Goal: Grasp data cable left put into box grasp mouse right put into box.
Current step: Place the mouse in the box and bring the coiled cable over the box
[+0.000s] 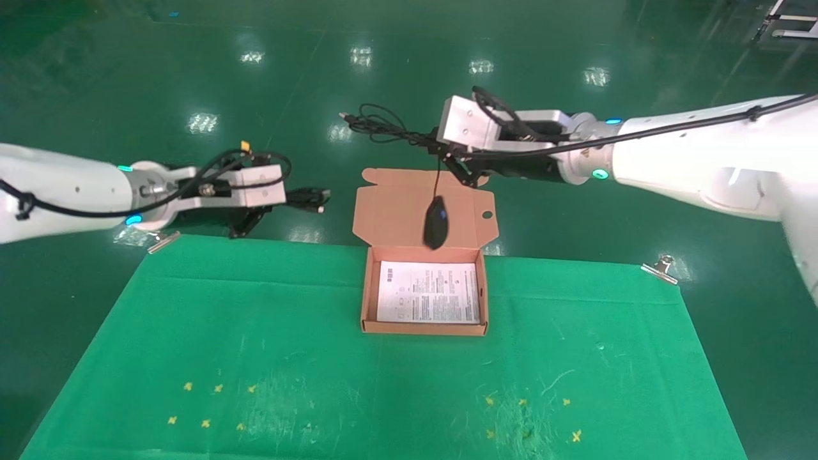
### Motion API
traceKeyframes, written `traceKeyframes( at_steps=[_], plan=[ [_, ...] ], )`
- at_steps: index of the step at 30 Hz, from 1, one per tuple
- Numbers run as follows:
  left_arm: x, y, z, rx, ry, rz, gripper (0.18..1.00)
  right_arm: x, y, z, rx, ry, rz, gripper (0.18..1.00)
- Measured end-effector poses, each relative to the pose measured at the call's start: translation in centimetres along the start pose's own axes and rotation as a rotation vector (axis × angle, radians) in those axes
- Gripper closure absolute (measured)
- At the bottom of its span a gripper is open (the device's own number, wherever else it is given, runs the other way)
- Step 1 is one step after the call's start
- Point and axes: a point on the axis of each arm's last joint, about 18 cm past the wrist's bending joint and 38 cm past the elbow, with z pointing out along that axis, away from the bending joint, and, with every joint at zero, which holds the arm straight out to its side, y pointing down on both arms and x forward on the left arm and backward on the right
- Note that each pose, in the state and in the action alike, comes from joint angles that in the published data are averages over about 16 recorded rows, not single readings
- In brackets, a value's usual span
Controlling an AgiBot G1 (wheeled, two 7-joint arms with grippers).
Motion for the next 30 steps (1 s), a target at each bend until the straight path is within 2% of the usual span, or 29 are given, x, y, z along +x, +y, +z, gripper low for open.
traceKeyframes(
  at_steps=[13, 21, 30],
  plan=[
    [1.9, 2.9, -0.6, -0.113, 0.045, -0.043, 0.925, -4.4, 1.0, 2.8, -0.035, -0.078, 0.024, 0.970],
    [2.3, 3.2, -1.1, -0.134, 0.046, -0.053, 0.925, -7.2, 1.9, 3.9, -0.048, -0.127, 0.053, 0.971],
    [2.4, 3.1, -1.3, -0.137, 0.043, -0.054, 0.926, -10.4, 3.5, 4.5, -0.093, -0.176, 0.138, 0.971]
  ],
)
